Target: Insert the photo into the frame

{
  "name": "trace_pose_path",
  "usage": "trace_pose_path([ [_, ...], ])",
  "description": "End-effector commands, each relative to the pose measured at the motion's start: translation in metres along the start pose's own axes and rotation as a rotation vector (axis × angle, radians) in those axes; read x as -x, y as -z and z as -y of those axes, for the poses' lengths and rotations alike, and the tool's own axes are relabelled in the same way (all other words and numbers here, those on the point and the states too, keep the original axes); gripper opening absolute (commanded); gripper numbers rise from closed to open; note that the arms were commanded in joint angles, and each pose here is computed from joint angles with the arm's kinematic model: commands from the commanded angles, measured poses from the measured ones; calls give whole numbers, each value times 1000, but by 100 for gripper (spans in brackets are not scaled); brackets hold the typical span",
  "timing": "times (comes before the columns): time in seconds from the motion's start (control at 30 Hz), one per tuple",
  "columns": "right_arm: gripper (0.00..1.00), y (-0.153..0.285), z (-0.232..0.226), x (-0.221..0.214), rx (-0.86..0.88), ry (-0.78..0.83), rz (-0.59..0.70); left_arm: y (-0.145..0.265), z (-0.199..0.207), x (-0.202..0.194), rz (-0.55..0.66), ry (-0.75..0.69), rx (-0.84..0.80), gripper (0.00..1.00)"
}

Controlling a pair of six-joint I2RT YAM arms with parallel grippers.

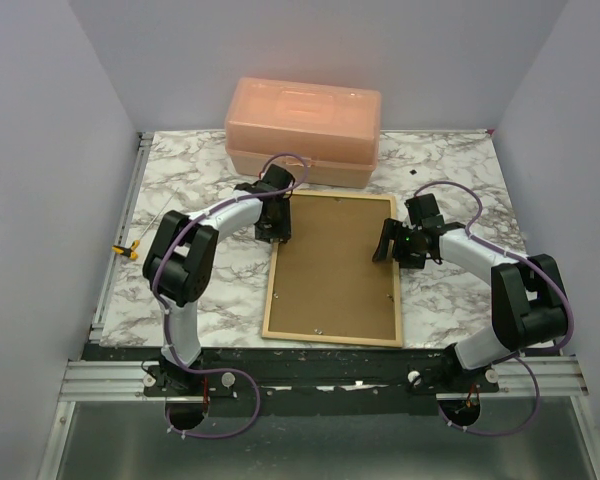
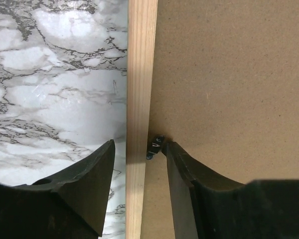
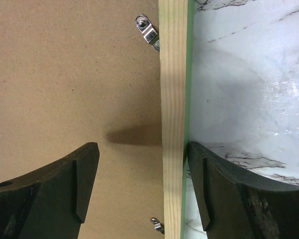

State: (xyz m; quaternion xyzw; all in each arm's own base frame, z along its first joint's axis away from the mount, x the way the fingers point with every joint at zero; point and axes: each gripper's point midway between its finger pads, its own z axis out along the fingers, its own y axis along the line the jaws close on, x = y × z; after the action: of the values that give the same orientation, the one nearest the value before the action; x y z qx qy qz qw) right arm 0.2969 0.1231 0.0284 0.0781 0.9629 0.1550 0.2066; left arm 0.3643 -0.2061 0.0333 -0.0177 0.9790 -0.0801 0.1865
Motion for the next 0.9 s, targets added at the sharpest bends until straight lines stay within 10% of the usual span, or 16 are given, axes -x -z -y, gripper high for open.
trace_pose_path([
  [0.0, 79, -4, 3, -19, 2, -1, -65, -12, 3, -2, -19, -25, 10, 47],
  [0.3, 79, -3, 3, -18, 0, -1, -62, -12, 1, -3, -23, -49, 9, 0],
  [0.7, 79, 10, -1, -13, 6, 5, -44, -4, 18, -12, -31, -66, -102, 0],
  [0.87, 81, 31, -14, 3, 42, 18, 11, 6, 17, -13, -18, -47, -106, 48],
])
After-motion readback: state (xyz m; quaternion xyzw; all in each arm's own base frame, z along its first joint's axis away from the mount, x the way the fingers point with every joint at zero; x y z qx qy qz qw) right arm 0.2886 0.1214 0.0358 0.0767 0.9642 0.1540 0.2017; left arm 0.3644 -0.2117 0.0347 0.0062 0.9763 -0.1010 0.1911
